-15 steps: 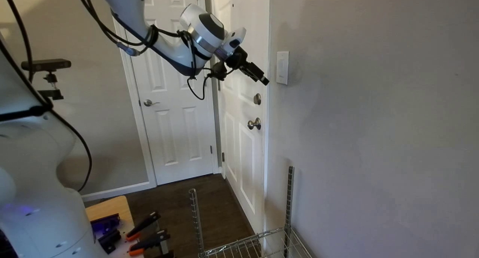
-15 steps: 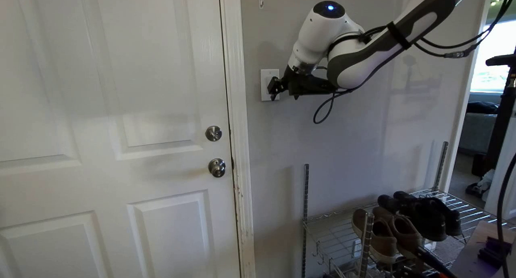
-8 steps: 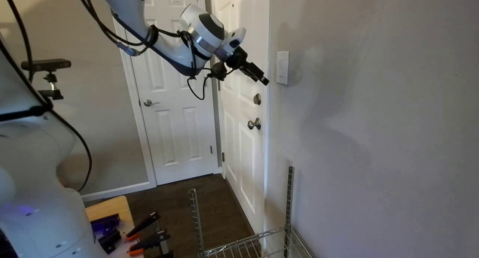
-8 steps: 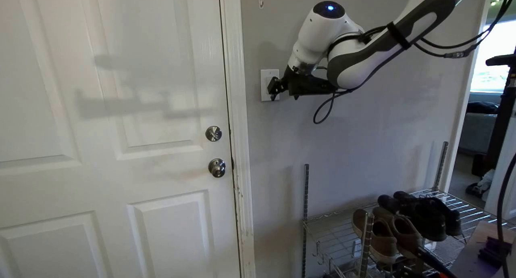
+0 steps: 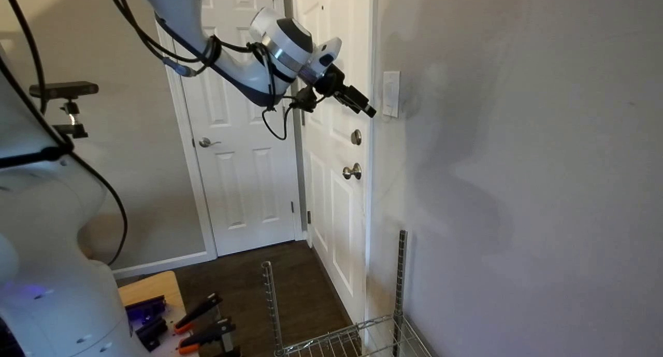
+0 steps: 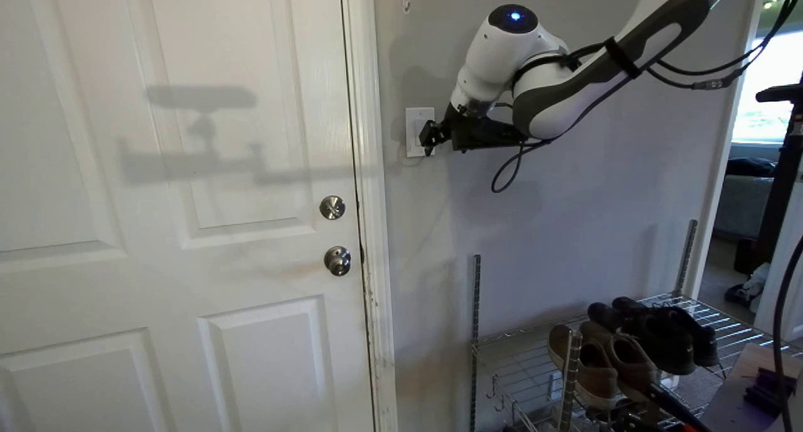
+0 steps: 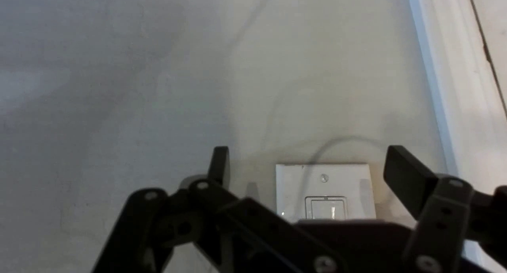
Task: Turn on the light switch
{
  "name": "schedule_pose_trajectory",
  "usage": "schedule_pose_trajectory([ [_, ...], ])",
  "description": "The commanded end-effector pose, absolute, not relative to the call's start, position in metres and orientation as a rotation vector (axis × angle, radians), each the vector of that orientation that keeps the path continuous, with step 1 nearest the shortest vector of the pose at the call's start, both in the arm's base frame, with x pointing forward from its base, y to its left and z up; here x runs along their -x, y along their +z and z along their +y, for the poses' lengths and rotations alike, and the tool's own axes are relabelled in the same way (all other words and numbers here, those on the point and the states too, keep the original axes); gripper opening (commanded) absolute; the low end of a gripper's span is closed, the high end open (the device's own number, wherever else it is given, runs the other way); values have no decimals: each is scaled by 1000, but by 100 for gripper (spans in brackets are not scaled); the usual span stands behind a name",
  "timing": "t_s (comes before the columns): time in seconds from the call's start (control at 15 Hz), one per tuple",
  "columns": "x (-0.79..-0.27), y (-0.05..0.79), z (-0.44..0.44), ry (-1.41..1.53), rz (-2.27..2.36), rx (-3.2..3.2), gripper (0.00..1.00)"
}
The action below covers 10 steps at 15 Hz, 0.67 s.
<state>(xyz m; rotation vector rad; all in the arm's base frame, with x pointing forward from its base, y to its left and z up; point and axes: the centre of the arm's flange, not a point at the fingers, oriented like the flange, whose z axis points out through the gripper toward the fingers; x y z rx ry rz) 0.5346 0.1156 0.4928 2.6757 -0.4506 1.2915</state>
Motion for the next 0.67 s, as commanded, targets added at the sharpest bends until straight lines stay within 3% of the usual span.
schedule_pose_trajectory([
  [0.0, -547, 483, 103, 1349, -484, -2592, 100],
  [0.6, -567, 494, 99, 1447, -444, -2490, 100],
])
